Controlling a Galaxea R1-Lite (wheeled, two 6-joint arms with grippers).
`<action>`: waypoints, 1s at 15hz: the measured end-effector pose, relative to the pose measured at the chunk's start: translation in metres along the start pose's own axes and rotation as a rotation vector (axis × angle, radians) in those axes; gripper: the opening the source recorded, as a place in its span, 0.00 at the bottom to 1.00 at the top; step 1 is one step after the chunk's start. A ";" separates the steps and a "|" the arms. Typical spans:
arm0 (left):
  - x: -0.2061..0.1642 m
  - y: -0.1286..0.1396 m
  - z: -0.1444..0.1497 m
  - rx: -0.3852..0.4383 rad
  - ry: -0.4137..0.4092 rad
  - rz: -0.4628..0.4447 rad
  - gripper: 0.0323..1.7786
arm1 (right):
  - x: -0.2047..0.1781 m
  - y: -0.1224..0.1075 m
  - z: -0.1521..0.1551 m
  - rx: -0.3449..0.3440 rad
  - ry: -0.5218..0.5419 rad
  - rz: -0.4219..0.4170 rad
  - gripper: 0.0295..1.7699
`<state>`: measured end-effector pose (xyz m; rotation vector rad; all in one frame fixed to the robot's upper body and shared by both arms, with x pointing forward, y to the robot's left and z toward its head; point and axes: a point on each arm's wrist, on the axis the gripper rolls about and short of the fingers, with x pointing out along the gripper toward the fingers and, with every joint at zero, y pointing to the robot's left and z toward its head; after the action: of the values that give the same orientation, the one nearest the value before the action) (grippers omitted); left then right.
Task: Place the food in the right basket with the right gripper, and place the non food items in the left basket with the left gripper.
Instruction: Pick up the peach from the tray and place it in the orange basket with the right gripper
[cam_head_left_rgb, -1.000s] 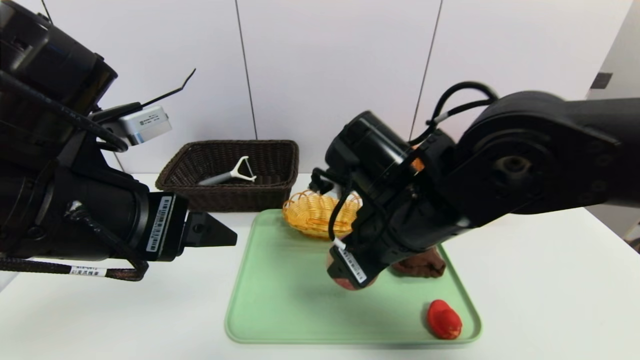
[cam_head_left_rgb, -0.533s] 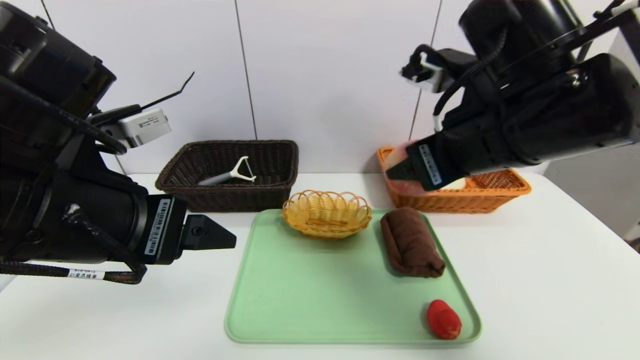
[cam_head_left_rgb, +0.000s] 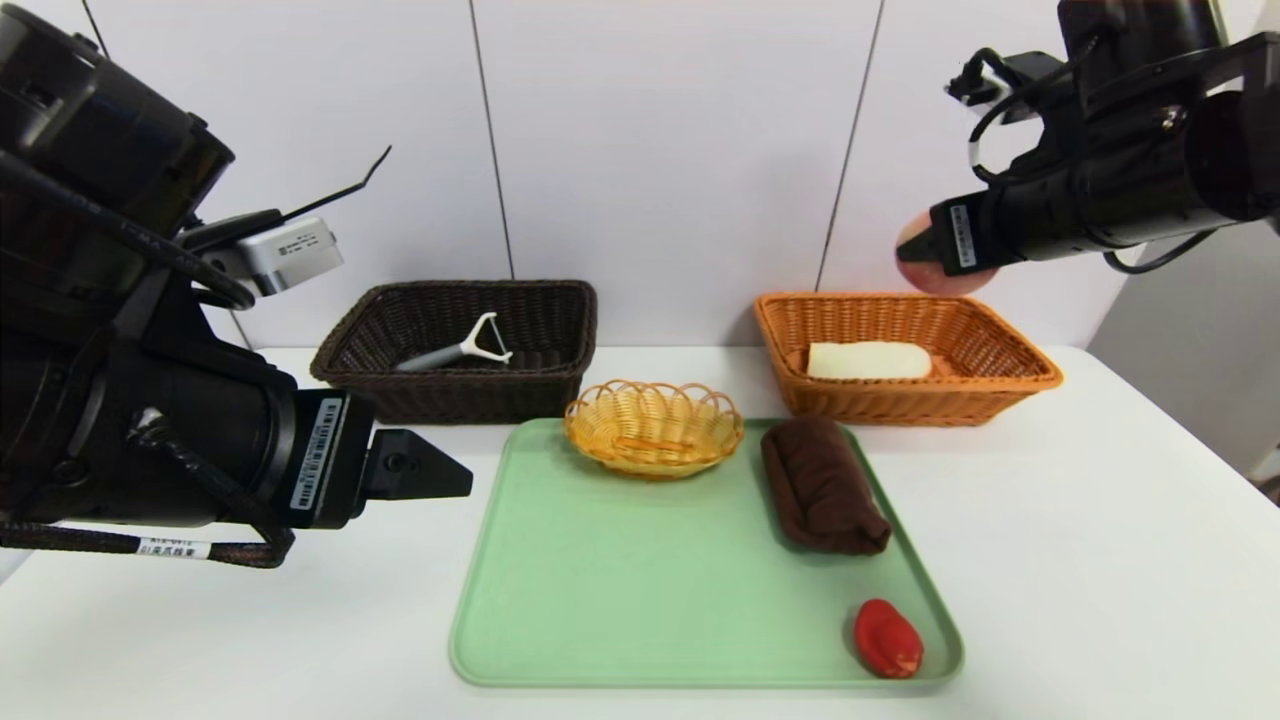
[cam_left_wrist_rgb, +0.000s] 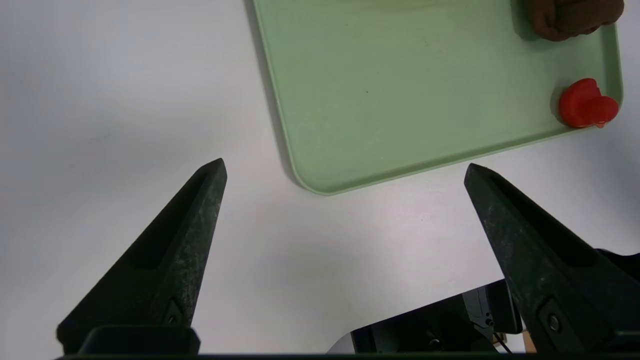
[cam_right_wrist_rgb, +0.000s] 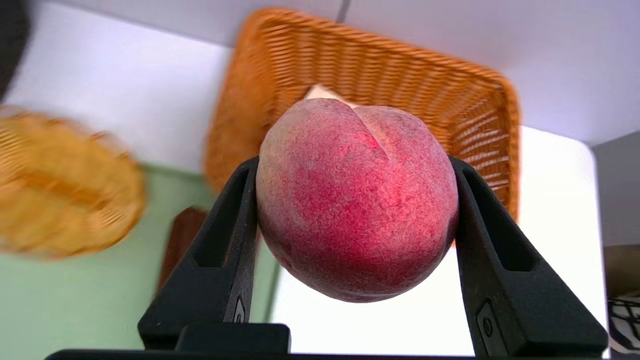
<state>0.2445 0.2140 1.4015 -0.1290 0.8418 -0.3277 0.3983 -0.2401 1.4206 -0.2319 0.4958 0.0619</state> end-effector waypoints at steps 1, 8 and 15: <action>0.000 0.000 0.000 -0.001 -0.002 0.001 0.95 | 0.014 -0.008 -0.001 0.014 0.001 -0.031 0.61; -0.001 0.000 0.000 -0.002 -0.005 0.001 0.95 | 0.091 -0.046 -0.027 0.064 0.132 -0.148 0.61; 0.000 0.000 0.000 -0.002 -0.001 0.000 0.95 | 0.137 -0.068 -0.041 0.076 0.197 -0.199 0.60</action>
<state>0.2441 0.2143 1.4015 -0.1310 0.8416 -0.3271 0.5074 -0.3156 1.3342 -0.2125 0.6676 -0.1752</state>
